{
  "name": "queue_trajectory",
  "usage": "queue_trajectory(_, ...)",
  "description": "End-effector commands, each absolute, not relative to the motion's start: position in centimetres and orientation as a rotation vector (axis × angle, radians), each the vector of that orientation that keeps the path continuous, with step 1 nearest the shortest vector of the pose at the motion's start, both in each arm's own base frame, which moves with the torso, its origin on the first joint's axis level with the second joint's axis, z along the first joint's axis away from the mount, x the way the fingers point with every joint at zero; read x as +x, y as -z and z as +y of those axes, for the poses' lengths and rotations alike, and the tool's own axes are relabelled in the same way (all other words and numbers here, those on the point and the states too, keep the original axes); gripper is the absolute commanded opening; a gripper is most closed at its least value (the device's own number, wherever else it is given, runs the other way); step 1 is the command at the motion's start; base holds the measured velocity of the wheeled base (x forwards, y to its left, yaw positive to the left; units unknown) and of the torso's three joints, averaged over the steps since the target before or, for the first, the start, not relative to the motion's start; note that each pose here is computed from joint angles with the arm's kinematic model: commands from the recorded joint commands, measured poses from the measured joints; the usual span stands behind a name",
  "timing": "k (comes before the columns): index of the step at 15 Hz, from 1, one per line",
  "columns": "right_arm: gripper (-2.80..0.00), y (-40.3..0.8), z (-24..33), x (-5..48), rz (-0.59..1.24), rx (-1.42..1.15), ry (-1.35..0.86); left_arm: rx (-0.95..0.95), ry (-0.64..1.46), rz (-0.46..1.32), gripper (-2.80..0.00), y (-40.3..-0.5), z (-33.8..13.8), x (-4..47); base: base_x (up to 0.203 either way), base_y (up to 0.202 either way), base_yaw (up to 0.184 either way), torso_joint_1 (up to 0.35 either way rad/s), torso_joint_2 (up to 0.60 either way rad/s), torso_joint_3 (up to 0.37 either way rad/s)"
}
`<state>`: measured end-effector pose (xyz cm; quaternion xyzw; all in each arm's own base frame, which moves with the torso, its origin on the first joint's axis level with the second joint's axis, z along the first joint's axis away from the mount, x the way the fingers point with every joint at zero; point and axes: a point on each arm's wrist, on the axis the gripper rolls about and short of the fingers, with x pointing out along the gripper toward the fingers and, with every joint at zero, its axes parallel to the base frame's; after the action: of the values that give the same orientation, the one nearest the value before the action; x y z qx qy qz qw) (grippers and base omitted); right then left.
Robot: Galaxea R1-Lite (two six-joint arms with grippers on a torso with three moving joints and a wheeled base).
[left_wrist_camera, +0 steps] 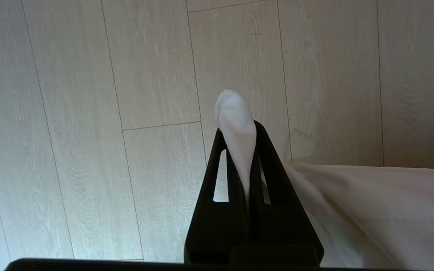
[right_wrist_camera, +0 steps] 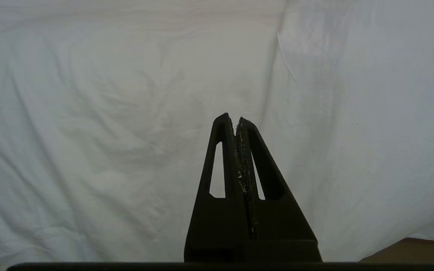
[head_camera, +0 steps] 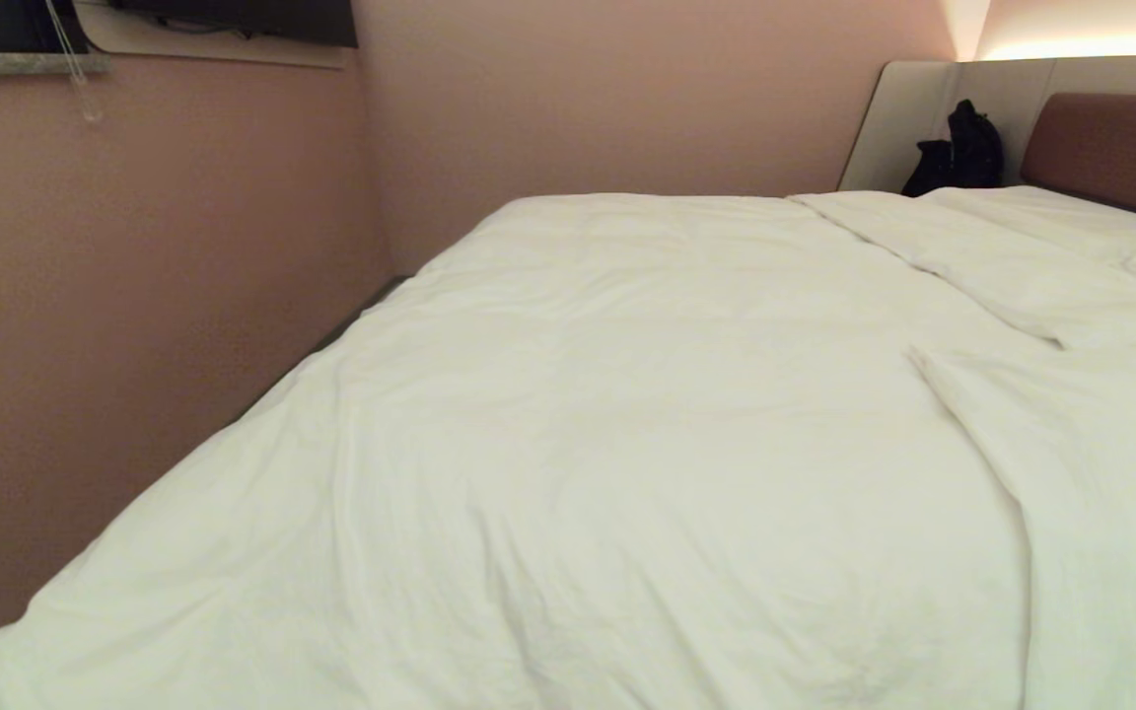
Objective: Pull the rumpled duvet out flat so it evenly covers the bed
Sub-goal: Flatten the corners of the folded blanket
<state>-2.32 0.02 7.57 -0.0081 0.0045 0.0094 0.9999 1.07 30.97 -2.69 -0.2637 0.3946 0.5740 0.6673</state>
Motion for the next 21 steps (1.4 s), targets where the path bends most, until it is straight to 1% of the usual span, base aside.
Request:
queue_trajectory(1,-2.8,-7.6,0.0,-2.3,0.011,-0.017,-0.02,-0.591,-1.301,0.888,-2.8,2.7,31.1,0.9,0.0,0.0,0.0,0.0,0.0,0.0)
queue_trajectory(11,-2.8,-7.6,0.0,-2.3,0.011,-0.017,-0.02,-0.6,-1.285,0.882,-2.8,2.3,30.4,0.9,0.0,0.0,0.0,0.0,0.0,0.0)
queue_trajectory(12,-2.8,-7.6,0.0,-2.3,0.011,-0.017,-0.02,-0.6,-1.283,0.881,0.0,2.3,30.4,0.9,0.0,0.0,0.0,0.0,0.0,0.0)
queue_trajectory(16,-2.8,-7.6,0.0,-2.3,0.011,-0.017,-0.02,-0.593,-1.244,0.834,0.0,1.3,30.1,1.0,0.0,0.0,0.0,0.0,0.0,0.0)
queue_trajectory(21,-2.8,-7.6,0.0,-2.3,0.011,-0.017,-0.02,-0.579,-1.159,0.725,0.0,-1.2,28.7,1.3,0.0,0.0,0.0,0.0,0.0,0.0)
